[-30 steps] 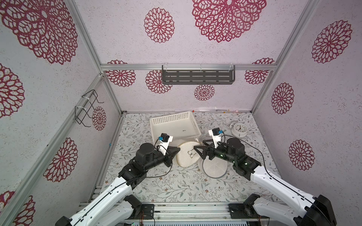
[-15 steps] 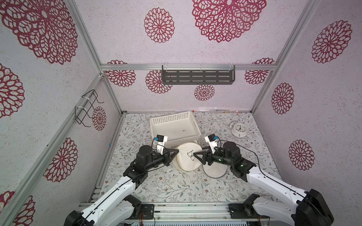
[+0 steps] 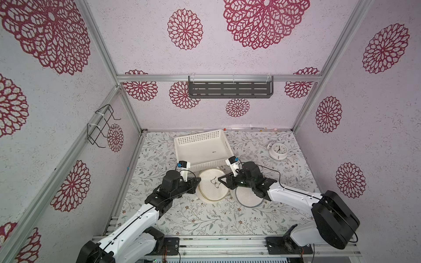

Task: Turn the laundry bag inside out
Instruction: Place the laundry bag at the center of the board, then reset both arms

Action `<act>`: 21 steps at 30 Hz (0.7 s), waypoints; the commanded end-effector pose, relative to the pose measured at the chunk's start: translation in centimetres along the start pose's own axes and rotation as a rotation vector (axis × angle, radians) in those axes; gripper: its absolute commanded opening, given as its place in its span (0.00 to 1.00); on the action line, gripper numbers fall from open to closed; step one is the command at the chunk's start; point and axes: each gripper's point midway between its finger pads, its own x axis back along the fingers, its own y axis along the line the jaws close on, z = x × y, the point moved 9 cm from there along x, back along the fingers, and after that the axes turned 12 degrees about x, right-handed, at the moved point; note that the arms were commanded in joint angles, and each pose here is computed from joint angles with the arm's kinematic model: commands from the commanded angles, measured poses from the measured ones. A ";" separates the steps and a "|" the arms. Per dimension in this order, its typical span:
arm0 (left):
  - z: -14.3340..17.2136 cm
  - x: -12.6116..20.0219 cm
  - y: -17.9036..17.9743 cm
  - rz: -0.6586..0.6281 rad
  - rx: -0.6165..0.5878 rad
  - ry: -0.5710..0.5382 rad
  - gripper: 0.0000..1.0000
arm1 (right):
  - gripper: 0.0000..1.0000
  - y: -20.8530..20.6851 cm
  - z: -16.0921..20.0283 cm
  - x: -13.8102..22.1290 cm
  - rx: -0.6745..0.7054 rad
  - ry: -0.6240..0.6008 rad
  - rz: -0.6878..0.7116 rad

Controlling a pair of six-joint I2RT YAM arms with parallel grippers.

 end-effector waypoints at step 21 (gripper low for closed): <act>-6.4 8.1 0.9 -0.488 -0.106 -0.587 0.98 | 0.99 -0.3 -8.0 10.9 0.194 -0.306 0.512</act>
